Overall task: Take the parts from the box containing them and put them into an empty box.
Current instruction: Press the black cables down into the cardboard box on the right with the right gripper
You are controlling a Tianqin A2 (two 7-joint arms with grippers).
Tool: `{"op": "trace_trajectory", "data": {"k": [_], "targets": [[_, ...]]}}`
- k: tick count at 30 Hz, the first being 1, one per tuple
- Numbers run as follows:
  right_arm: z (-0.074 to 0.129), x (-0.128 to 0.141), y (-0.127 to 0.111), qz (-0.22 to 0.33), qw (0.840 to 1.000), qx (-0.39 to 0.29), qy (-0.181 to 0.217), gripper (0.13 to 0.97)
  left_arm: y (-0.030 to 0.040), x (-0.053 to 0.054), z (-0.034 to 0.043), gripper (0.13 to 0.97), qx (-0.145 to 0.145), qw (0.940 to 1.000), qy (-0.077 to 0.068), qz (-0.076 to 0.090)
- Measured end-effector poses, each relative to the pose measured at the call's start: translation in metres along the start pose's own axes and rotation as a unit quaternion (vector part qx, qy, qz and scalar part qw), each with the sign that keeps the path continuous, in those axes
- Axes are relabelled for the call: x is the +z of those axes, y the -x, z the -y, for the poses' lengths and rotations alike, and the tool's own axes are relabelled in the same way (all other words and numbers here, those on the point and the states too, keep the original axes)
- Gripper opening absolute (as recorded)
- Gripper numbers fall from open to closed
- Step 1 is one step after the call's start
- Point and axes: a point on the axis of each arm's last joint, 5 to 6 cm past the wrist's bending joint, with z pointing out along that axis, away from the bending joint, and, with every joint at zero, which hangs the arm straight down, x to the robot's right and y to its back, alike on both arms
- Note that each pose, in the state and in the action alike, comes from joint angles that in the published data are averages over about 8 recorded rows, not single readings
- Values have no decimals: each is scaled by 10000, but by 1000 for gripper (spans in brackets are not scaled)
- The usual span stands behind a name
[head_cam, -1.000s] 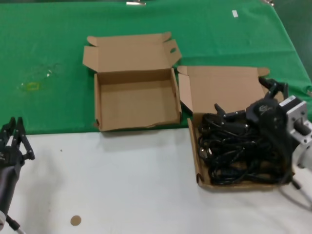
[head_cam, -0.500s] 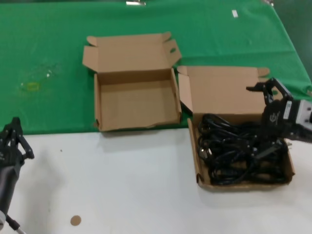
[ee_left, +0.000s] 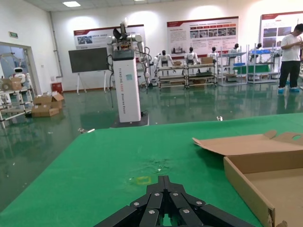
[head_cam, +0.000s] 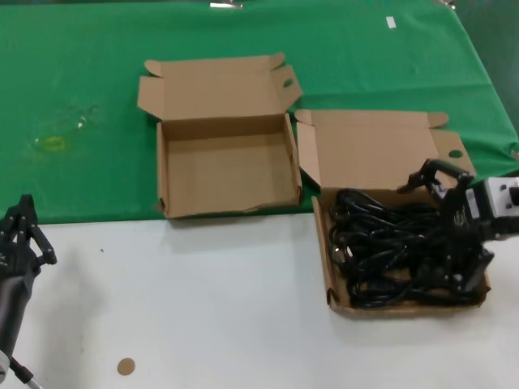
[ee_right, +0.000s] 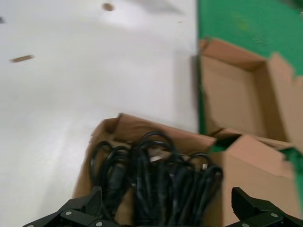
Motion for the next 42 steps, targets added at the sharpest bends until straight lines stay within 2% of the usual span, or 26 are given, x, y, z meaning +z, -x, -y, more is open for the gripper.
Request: {"op": "trace_trajectory", "data": {"k": [8, 16, 25, 33, 34, 42], "targets": [[-88, 228, -149, 605, 9979, -162, 134, 955, 0, 0, 0, 144, 0, 10000, 0, 0], [-193, 402, -268, 766, 9964, -169, 331, 944, 0, 0, 0, 144, 0, 10000, 0, 0], [-230, 451, -324, 867, 9950, -107, 485, 851, 0, 0, 0, 144, -1, 10000, 0, 0], [-186, 447, -311, 976, 9939, -51, 501, 687, 0, 0, 0, 144, -1, 10000, 0, 0], [-181, 443, -311, 986, 9939, -45, 501, 687, 0, 0, 0, 144, 0, 10000, 0, 0], [-174, 408, -310, 1038, 9931, 12, 543, 465, 0, 0, 0, 144, 0, 10000, 0, 0]]}}
